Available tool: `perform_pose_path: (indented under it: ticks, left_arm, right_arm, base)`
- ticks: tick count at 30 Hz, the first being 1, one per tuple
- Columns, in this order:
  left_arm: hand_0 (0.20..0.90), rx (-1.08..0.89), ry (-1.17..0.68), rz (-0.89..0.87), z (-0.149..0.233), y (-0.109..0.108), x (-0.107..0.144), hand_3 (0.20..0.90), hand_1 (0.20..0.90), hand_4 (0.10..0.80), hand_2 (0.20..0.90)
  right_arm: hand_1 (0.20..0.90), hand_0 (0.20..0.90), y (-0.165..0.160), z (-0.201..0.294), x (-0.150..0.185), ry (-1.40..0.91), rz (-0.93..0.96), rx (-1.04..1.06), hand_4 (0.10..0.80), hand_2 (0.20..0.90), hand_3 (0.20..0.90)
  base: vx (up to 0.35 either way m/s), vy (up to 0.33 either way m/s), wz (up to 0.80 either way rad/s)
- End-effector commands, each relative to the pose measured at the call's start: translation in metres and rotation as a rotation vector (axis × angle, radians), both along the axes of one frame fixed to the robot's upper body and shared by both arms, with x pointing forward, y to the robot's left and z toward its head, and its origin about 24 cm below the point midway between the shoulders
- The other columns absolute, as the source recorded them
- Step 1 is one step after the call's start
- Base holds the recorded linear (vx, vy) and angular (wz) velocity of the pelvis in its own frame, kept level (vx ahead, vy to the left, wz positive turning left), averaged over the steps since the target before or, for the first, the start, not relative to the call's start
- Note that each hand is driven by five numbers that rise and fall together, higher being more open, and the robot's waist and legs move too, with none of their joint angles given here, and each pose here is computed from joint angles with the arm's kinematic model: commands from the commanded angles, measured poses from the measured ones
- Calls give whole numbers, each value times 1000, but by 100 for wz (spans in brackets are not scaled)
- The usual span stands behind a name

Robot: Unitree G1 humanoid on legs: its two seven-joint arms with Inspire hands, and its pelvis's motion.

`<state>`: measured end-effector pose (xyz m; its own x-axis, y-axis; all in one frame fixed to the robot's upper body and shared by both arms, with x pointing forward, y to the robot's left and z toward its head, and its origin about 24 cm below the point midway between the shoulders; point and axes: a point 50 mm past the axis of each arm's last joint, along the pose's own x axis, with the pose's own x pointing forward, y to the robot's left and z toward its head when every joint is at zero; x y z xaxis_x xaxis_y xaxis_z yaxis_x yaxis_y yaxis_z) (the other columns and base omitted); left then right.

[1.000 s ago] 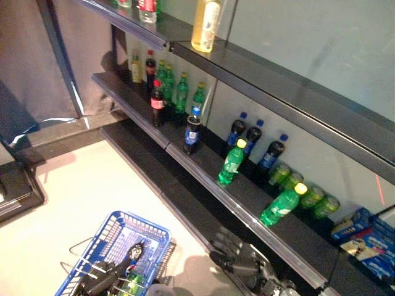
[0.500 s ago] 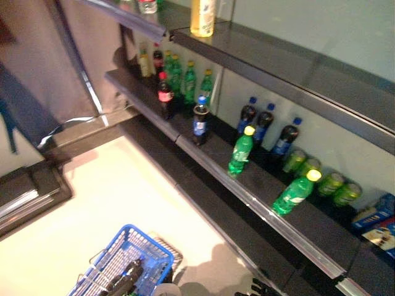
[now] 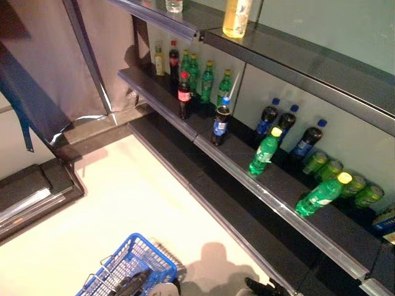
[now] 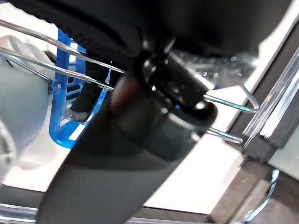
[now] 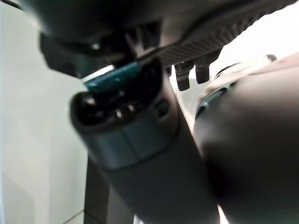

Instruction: Pick up the drink and place into the basket.

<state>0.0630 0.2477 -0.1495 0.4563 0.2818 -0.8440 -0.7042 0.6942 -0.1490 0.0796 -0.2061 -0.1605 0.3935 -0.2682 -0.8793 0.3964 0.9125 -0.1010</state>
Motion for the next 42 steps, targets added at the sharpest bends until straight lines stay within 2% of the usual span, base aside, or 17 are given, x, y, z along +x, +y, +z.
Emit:
perform_pose_path:
  ticks: [1, 3, 9, 15, 18, 22, 26, 28, 34, 38, 40, 42]
  left_arm:
    - [300, 59, -512, -119, 54, -9, 103, 200, 300, 100, 300]
    - [300, 56, -508, -118, 53, -11, 106, 200, 300, 100, 300]
    - [300, 11, -525, -129, 47, -22, 106, 200, 300, 100, 300]
    - [300, 5, -483, -105, 38, -25, 90, 200, 300, 100, 300]
    - [300, 12, -442, -81, 33, -30, 90, 200, 300, 100, 300]
    - [300, -15, -450, -42, 32, -36, 92, 200, 300, 100, 300]
    - [300, -44, -496, -40, 36, -34, 97, 200, 300, 100, 300]
    - [300, -47, -493, -28, 35, -34, 94, 200, 300, 100, 300]
    - [300, -67, -468, 31, 26, -34, 74, 200, 300, 100, 300]
    - [300, -72, -449, -13, 29, -32, 87, 200, 300, 100, 300]
    - [300, -51, -453, -101, 34, -32, 98, 200, 300, 100, 300]
    - [300, -17, -469, -97, 39, -25, 101, 200, 300, 100, 300]
  right_arm:
    - [900, 900, -34, -2, -46, 157, -72, -90, 800, 900, 900]
    - [900, 900, -36, -4, -54, 157, -147, -53, 800, 900, 900]
    - [900, 900, -44, -3, -58, 151, -159, -43, 800, 900, 900]
    - [900, 900, -39, -4, -55, 157, -153, -29, 800, 900, 900]
    - [900, 900, -37, -4, -57, 172, -162, -31, 800, 900, 900]
    - [900, 900, -41, -2, -51, 155, -54, -61, 800, 900, 900]
    - [900, 900, -40, 1, -25, 96, 1, -57, 800, 900, 900]
    - [900, 900, -41, 1, -18, 92, 6, -54, 800, 900, 900]
    - [900, 900, -43, -1, -25, 136, -32, -37, 800, 900, 900]
    - [900, 900, -41, -4, -39, 171, -75, -27, 800, 900, 900]
    - [900, 900, -36, -5, -48, 148, -141, 0, 800, 900, 900]
    - [900, 900, -32, -5, -45, 123, -119, 13, 800, 900, 900]
  base:
    - [209, 148, 52]
    - [308, 151, 65]
    - [306, 92, 44]
    - [450, 12, -7]
    - [485, -62, 26]
    - [389, 5, 24]
    - [370, 131, -12]
    - [473, 375, -59]
    - [443, 457, -78]
    - [236, 439, -79]
    - [228, 509, 15]
    - [165, 426, 18]
